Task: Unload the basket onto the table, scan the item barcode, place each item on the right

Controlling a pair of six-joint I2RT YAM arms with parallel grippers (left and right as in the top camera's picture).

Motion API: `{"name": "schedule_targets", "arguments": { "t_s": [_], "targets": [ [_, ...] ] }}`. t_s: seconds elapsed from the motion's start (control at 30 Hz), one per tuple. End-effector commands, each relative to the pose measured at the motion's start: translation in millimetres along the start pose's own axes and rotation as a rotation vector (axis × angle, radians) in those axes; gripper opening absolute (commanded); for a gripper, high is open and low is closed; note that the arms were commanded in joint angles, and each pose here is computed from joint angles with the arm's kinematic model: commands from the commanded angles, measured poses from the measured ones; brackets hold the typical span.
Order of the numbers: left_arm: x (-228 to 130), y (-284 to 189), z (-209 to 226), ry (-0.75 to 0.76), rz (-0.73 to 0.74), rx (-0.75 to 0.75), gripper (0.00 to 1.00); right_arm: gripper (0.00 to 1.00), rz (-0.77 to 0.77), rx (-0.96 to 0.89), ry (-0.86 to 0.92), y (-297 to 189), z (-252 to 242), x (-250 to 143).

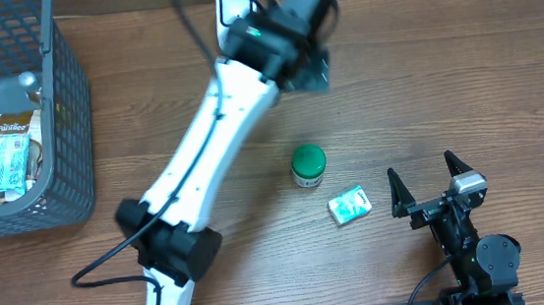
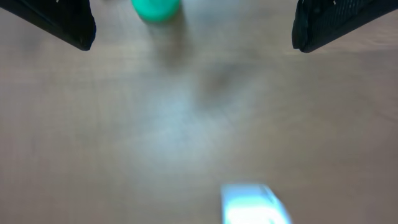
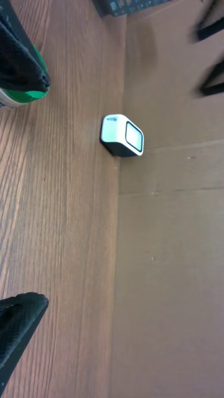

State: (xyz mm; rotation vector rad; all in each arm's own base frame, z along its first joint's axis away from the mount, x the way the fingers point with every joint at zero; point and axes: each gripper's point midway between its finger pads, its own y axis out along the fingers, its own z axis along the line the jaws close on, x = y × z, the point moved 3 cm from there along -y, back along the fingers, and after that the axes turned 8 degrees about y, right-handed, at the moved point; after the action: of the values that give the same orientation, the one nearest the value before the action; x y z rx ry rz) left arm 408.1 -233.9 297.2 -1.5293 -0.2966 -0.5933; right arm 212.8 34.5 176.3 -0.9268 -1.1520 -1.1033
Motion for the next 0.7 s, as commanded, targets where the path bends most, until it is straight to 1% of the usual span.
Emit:
{"name": "schedule_targets", "arguments": {
  "t_s": [0.0, 0.07, 0.17, 0.27, 0.4, 0.43, 0.6, 0.67],
  "targets": [
    [48.5, -53.9, 68.7, 0.051, -0.220, 0.177, 1.00, 1.00, -0.002, 0.003, -0.005, 0.2, 0.3, -2.2],
    [64.1, -74.7, 94.2, 0.070, -0.293, 0.221, 0.99, 1.00, -0.002, 0.003, -0.005, 0.2, 0.3, -2.2],
    [78.6, -100.0, 140.5, 0.024, -0.374, 0.297, 1.00, 1.00, -0.002, 0.003, -0.005, 0.2, 0.3, -2.2],
    [81.1, -114.1, 194.2, -0.045, -0.399, 0.376, 1.00, 1.00, -0.002, 0.003, -0.005, 0.2, 0.3, -2.2],
    [72.0, -116.9, 264.2, -0.155, -0.379, 0.453, 1.00, 1.00, -0.002, 0.003, -0.005, 0.2, 0.3, -2.2],
    [67.8, -115.4, 283.1, -0.178, -0.368, 0.446, 1.00, 1.00, -0.002, 0.003, -0.005, 0.2, 0.3, -2.2],
    [52.5, -113.3, 339.1, -0.272, -0.364, 0.375, 1.00, 1.00, -0.002, 0.003, -0.005, 0.2, 0.3, -2.2],
    [43.1, -112.7, 363.3, -0.314, -0.357, 0.368, 1.00, 1.00, -0.002, 0.003, -0.005, 0.2, 0.3, -2.2]
  ]
}}
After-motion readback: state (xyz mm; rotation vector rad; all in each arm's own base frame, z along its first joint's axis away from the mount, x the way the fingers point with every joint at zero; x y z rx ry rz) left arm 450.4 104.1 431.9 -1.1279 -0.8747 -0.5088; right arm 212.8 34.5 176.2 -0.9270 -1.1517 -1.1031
